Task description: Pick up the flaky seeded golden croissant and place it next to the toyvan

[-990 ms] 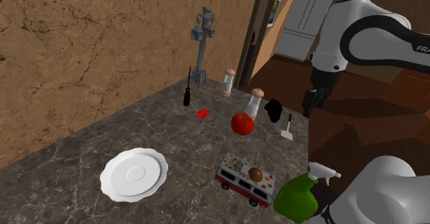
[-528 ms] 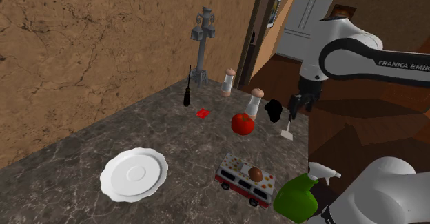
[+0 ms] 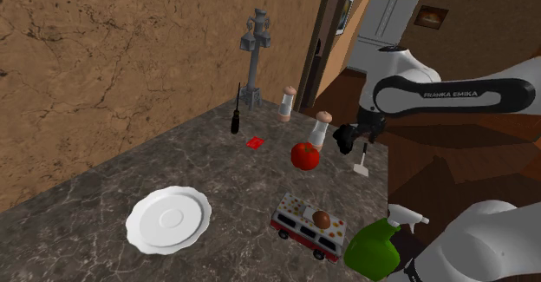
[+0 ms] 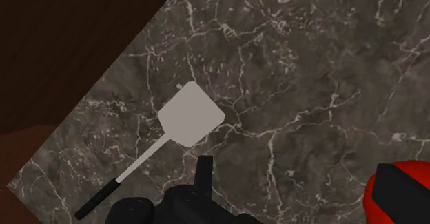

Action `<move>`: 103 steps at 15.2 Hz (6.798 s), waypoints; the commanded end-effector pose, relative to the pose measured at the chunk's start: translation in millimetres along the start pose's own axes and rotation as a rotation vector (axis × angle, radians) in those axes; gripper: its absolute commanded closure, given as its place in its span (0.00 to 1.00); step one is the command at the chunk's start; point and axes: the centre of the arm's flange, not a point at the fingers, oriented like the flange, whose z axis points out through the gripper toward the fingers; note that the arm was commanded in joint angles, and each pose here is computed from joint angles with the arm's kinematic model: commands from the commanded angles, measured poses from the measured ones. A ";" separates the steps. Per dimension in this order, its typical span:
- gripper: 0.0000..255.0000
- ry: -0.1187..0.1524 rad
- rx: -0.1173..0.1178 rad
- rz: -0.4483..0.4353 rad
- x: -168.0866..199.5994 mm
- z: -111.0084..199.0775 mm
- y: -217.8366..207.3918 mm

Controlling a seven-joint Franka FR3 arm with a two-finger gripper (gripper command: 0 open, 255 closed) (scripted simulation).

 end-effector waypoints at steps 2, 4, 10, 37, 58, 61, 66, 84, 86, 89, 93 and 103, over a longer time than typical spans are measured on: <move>0.00 0.030 -0.007 0.084 22.9 26.6 7.0; 0.00 0.049 -0.013 0.139 39.2 43.5 13.1; 0.00 0.104 -0.029 0.304 87.5 92.2 37.2; 1.00 0.157 -0.045 0.462 137.4 175.2 71.7; 1.00 0.157 -0.045 0.462 141.6 87.5 89.5; 1.00 0.157 -0.045 0.462 142.3 72.0 92.7; 1.00 0.157 -0.045 0.462 143.5 46.2 98.0; 1.00 0.157 -0.045 0.462 63.0 -17.9 5.9; 1.00 0.157 -0.045 0.462 46.5 -22.8 -14.1; 1.00 0.157 -0.045 0.462 21.8 -30.1 -44.2; 1.00 0.157 -0.045 0.462 -11.2 -39.8 -84.2; 1.00 0.157 -0.045 0.462 -93.6 -64.2 -184.4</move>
